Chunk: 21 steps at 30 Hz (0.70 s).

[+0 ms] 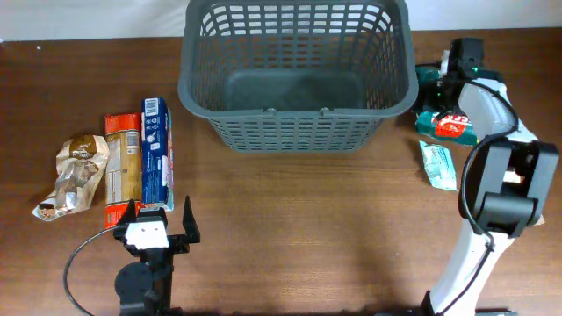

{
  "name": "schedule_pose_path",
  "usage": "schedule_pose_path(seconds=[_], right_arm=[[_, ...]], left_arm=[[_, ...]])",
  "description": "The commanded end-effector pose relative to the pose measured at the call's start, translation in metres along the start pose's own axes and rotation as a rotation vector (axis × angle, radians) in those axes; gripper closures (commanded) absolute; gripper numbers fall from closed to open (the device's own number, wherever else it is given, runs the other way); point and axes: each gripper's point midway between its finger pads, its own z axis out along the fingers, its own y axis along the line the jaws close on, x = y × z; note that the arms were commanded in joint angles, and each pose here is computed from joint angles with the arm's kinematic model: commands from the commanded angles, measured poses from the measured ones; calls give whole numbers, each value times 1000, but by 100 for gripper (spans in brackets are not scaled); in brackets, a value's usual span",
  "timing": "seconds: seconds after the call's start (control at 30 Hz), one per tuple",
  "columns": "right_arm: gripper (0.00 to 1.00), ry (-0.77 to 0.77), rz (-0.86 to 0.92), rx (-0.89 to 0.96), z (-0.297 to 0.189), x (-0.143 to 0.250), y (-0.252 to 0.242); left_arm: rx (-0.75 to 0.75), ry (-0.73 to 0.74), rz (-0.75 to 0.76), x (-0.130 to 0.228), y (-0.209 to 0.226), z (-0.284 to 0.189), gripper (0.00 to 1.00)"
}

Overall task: Pack container
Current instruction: 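Reach the right gripper to the green Nescafe pouch and grasp it, then lift the Nescafe pouch with the right gripper and drop it into the basket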

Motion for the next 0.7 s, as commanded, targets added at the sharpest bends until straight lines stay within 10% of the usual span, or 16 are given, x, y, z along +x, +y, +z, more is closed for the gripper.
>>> schedule_pose_path(seconds=[0.0,0.07,0.17,0.23,0.67], right_arm=[[1,52,-23,7,34,14,4],[6,83,-25,6,48,24,6],[79,112,-27,4,55,32,7],[97,118,-27,5,55,34,6],[96,31,13,66,-15,-21,-28]], left_arm=[[9,2,-5,3,-2,1,1],[9,2,-5,3,-2,1,1],[9,2,-5,3,-2,1,1],[9,2,-5,3,-2,1,1],[9,2,-5,3,-2,1,1]])
